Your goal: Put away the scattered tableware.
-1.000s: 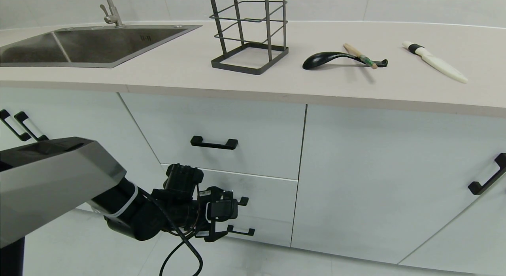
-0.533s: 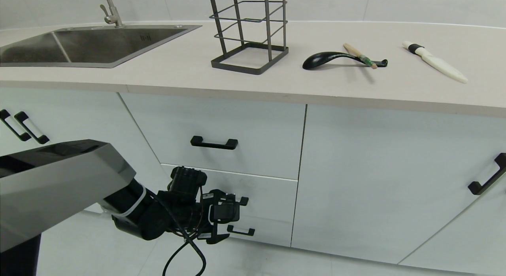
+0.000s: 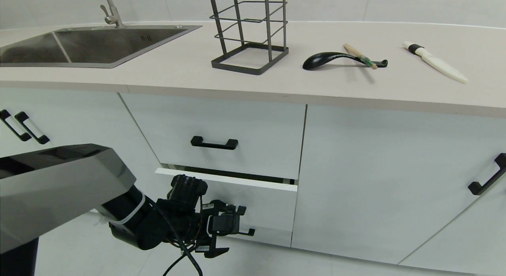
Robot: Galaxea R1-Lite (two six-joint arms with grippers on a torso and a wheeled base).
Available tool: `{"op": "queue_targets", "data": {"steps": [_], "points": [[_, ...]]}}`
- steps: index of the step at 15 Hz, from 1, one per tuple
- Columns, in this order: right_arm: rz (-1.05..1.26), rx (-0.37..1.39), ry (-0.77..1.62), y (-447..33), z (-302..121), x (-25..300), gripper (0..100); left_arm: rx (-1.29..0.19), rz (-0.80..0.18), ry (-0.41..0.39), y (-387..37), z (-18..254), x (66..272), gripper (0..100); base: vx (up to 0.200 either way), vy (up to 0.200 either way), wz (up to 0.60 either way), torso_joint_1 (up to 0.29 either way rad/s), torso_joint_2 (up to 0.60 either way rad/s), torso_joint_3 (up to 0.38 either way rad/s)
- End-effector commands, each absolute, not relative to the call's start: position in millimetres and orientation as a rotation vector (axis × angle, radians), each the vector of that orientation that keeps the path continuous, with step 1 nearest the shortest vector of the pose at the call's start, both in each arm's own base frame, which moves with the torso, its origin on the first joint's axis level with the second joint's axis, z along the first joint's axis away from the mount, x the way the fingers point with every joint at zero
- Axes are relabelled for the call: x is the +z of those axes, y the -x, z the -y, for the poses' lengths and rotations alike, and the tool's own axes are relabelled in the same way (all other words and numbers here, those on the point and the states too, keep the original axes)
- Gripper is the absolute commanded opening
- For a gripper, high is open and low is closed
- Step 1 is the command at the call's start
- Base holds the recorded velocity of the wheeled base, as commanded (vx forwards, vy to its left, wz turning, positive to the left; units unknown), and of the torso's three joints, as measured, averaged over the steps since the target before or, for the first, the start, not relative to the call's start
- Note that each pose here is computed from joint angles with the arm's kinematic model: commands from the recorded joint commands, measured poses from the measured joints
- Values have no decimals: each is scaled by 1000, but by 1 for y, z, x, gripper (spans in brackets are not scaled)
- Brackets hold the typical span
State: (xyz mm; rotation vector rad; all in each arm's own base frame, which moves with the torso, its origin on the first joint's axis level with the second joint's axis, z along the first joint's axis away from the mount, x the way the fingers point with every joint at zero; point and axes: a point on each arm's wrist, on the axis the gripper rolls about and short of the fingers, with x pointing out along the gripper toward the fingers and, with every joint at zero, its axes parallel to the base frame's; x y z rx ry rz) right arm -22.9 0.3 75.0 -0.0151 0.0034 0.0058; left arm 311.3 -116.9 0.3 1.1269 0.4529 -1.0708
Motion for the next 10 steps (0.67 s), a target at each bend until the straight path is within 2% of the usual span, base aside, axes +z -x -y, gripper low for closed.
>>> {"op": "queue_targets", "data": {"steps": [1,4,10], "points": [[-5,6,15,23,0,75,0,-1063,-439,-1130,-309,116,6,100,0,0,0,0,0,0],[-5,6,15,23,0,75,0,-1074,-447,-1128,-295,112,11,100,0,0,0,0,0,0],[-5,6,15,23,0,75,0,-1018,-332,-1131,-235,93,70,100,0,0,0,0,0,0]]}}
